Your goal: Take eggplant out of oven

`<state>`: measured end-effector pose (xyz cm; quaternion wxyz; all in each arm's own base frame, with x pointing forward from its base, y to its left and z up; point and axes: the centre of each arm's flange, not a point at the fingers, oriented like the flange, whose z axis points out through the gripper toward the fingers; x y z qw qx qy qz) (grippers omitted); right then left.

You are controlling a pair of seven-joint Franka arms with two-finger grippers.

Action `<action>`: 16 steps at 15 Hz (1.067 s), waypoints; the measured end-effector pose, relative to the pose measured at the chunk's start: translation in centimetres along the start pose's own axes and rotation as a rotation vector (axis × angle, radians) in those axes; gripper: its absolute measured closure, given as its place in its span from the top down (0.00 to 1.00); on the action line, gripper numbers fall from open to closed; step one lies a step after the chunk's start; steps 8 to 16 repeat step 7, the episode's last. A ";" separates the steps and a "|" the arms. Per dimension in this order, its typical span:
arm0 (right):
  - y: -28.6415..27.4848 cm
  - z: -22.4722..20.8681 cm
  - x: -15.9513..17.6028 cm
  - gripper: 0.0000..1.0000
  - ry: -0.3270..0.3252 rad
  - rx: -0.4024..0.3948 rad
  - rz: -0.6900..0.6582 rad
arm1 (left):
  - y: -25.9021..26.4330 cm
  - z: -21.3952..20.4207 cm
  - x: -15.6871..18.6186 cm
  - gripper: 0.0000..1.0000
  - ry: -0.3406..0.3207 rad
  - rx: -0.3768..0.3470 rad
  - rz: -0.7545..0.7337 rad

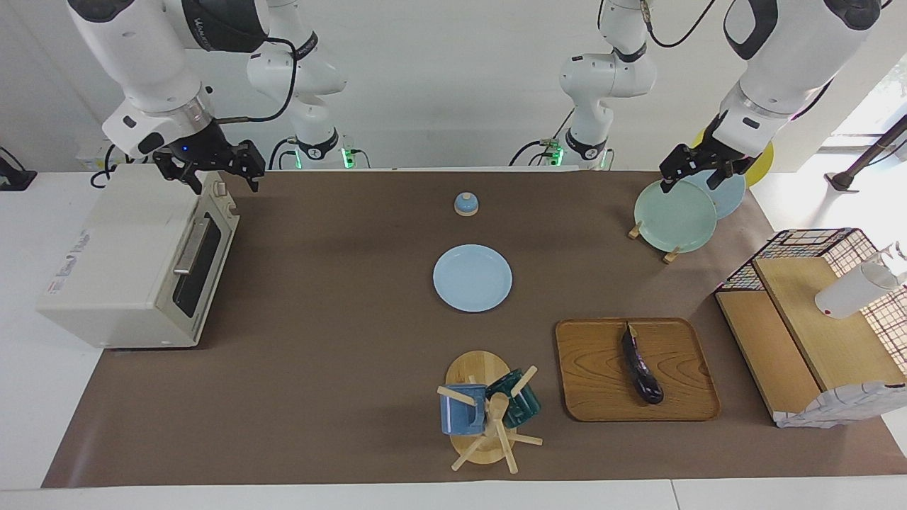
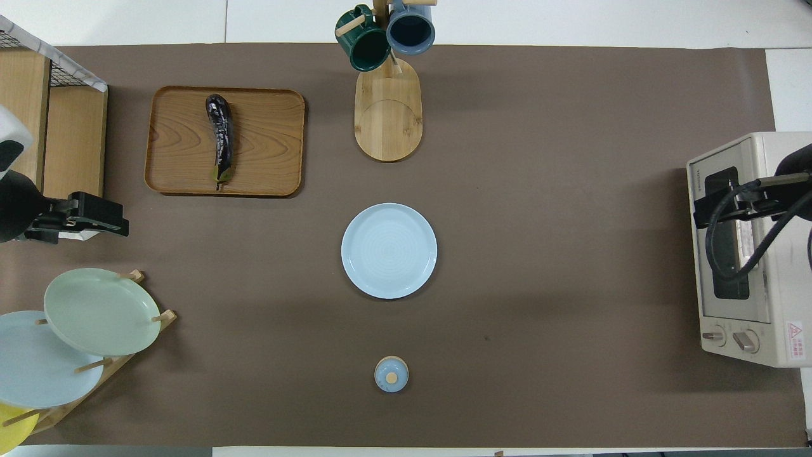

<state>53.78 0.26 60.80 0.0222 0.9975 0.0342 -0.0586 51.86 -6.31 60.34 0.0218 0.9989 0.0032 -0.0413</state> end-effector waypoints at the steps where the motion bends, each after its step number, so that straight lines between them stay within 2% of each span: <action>1: 0.0 0.0 0.0 1.00 0.001 0.000 -0.001 | 0.4 -0.1 0.0 1.00 0.008 0.002 0.006; 16: -0.2 -0.1 0.0 1.00 0.002 -0.001 -0.003 | 0.5 -0.4 0.0 1.00 0.014 0.002 0.005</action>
